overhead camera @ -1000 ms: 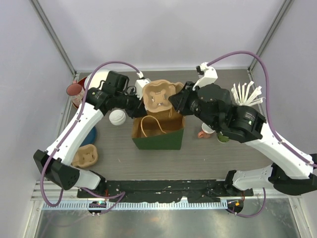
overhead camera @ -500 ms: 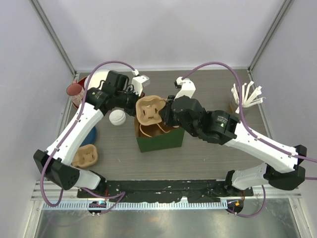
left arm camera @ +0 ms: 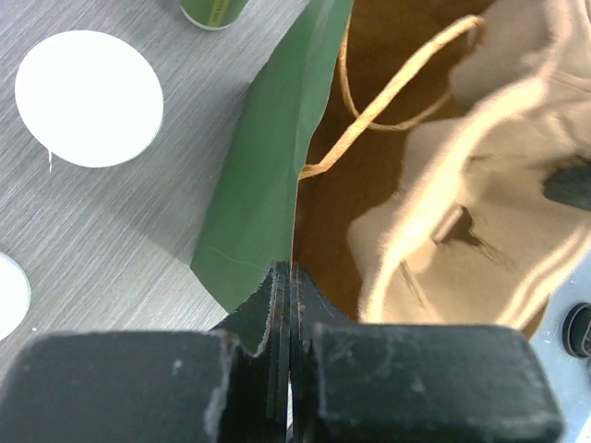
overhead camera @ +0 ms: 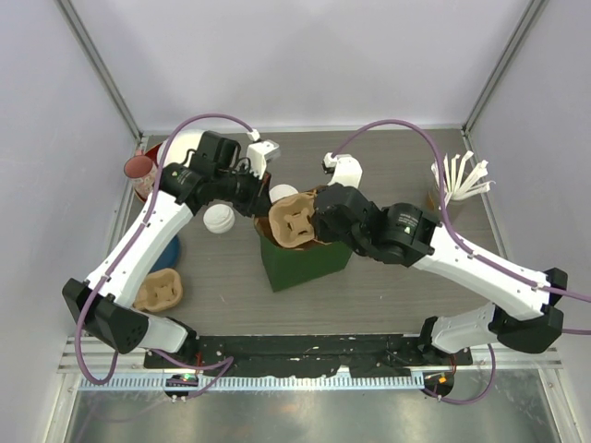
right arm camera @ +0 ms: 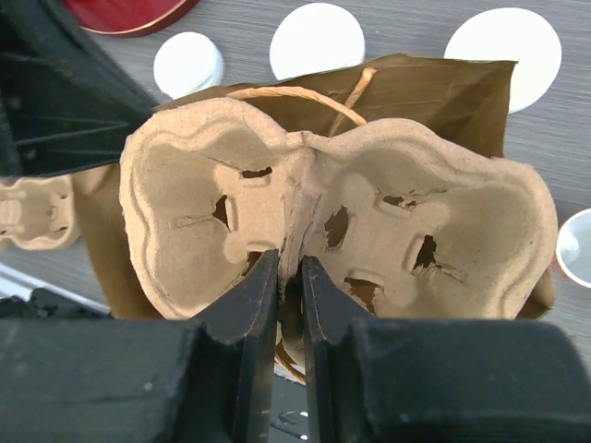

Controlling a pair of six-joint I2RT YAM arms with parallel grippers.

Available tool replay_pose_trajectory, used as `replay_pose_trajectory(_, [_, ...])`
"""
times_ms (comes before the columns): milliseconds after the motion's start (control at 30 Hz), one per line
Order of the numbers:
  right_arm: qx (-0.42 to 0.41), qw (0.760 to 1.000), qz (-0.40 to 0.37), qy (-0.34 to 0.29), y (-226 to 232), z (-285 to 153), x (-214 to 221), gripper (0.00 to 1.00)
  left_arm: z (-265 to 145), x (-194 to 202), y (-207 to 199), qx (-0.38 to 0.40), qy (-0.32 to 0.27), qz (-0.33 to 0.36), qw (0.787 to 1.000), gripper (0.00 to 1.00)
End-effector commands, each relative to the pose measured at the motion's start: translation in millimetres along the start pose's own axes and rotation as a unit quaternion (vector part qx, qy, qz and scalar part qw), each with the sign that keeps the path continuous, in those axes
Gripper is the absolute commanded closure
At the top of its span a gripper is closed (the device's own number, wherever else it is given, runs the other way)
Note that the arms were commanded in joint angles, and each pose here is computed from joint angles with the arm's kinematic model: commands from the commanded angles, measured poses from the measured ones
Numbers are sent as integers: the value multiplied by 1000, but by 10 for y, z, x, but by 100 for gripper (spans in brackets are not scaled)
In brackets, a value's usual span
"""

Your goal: Pack the takeout coffee

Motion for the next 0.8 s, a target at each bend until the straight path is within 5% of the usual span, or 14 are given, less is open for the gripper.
replay_pose_trajectory(0, [28,999,-34,23,-85,195,28,99,-86,-48,-141,44,-15,43,998,100])
replay_pose_trajectory(267, [-26,989,-118,84,179,544,214,99,-50,-66,-120,41,-19,45,998,100])
replay_pose_trajectory(567, [-24,985,-130,114,94,564,432,99,22,-49,-47,26,-14,41,999,100])
replay_pose_trajectory(767, [-54,981,-178,59,322,529,14,99,31,-26,-161,85,6,44,995,100])
Point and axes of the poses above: each gripper's point midway between its finger pads, its own z axis out along the fingers, its own y axis along the line the jaws close on, x = y × z, the point moved 6 cm from there along -z, back along the fingers, and after that the axes turned 10 degrees about -z, right-handed, at the moved point
